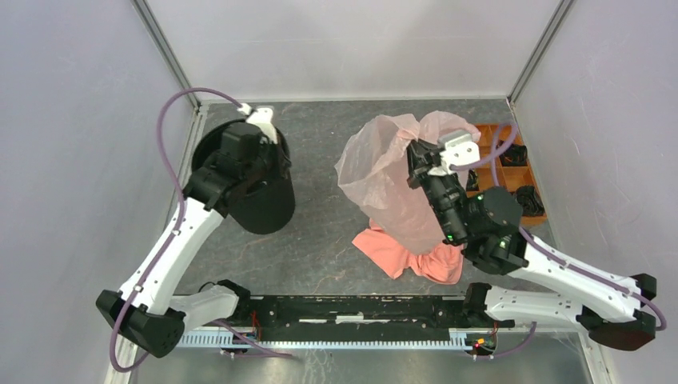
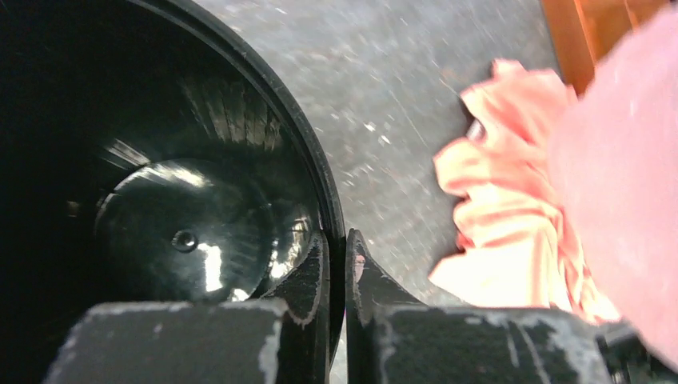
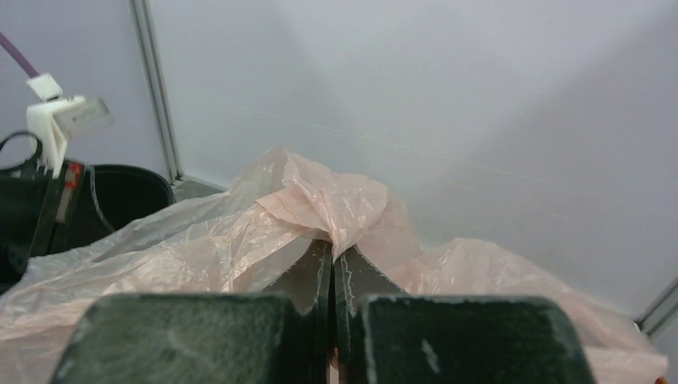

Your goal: Put the trash bags into the trash bin

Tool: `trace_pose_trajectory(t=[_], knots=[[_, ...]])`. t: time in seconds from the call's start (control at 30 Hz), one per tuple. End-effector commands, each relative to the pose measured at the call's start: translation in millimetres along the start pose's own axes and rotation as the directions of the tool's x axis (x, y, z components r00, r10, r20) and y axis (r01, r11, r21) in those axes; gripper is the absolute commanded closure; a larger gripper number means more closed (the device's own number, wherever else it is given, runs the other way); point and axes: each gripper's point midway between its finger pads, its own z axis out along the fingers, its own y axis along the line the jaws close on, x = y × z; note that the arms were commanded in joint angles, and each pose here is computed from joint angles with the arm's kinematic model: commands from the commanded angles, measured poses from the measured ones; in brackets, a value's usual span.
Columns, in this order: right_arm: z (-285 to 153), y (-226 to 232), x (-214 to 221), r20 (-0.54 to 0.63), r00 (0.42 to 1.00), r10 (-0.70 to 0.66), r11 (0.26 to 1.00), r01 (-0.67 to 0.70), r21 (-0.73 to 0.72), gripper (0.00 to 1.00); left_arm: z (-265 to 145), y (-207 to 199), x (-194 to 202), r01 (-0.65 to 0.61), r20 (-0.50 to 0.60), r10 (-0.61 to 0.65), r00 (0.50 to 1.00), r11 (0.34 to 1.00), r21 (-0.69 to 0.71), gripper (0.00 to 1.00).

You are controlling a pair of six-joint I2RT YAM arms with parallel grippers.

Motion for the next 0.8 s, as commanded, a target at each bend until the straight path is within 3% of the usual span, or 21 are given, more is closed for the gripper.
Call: trace_pose_trajectory(t=[0.0, 0.23, 0.27, 0.33, 0.47, 0.5, 0.6, 0.73, 0.77], knots=[[12.8, -17.4, -18.1, -0.019, 0.999, -0.030, 0.992, 0.032, 0.125, 0.99, -0.2, -70.4, 15.4, 0.057, -0.033, -0.051, 0.998, 0.979, 0.198, 0.98], [22.5, -20.9, -38.8, 0.005, 1.000, 0.004, 0.986, -0.005, 0.167, 0.99, -6.9, -94.4, 27.5, 0.071, -0.073, -0.053, 0.996, 0.960, 0.271, 0.98], [24.7, -21.2, -44.1, 0.014, 1.000, 0.013, 0.985, -0.015, 0.172, 0.99, -9.9, -96.1, 25.8, 0.072, -0.069, -0.055, 0.996, 0.957, 0.281, 0.94], [30.3, -19.8, -54.6, 0.033, 0.999, 0.037, 0.983, -0.042, 0.177, 0.99, -16.7, -96.4, 20.7, 0.070, -0.050, -0.057, 0.997, 0.955, 0.290, 0.81], [47.7, -0.9, -86.7, 0.116, 0.983, 0.145, 0.981, -0.158, 0.111, 0.99, -44.2, -85.7, -4.4, 0.061, 0.066, -0.081, 0.995, 0.961, 0.270, 0.42], [51.9, 3.9, -94.6, 0.140, 0.972, 0.189, 0.975, -0.203, 0.093, 0.99, -49.9, -81.6, -10.0, 0.060, 0.098, -0.088, 0.991, 0.964, 0.258, 0.38], [59.4, 13.6, -123.5, 0.233, 0.872, 0.430, 0.894, -0.448, 0.029, 0.99, -87.1, -73.8, -32.4, 0.050, 0.241, -0.123, 0.963, 0.956, 0.288, 0.28], [66.9, 30.1, -156.8, 0.283, 0.638, 0.716, 0.686, -0.718, -0.115, 0.99, -132.8, -37.5, -48.4, 0.131, 0.423, -0.225, 0.878, 0.962, 0.239, 0.20], [68.0, 35.5, -165.7, 0.285, 0.549, 0.785, 0.606, -0.777, -0.170, 0.99, -144.1, -20.5, -51.1, 0.180, 0.479, -0.258, 0.839, 0.962, 0.203, 0.17]])
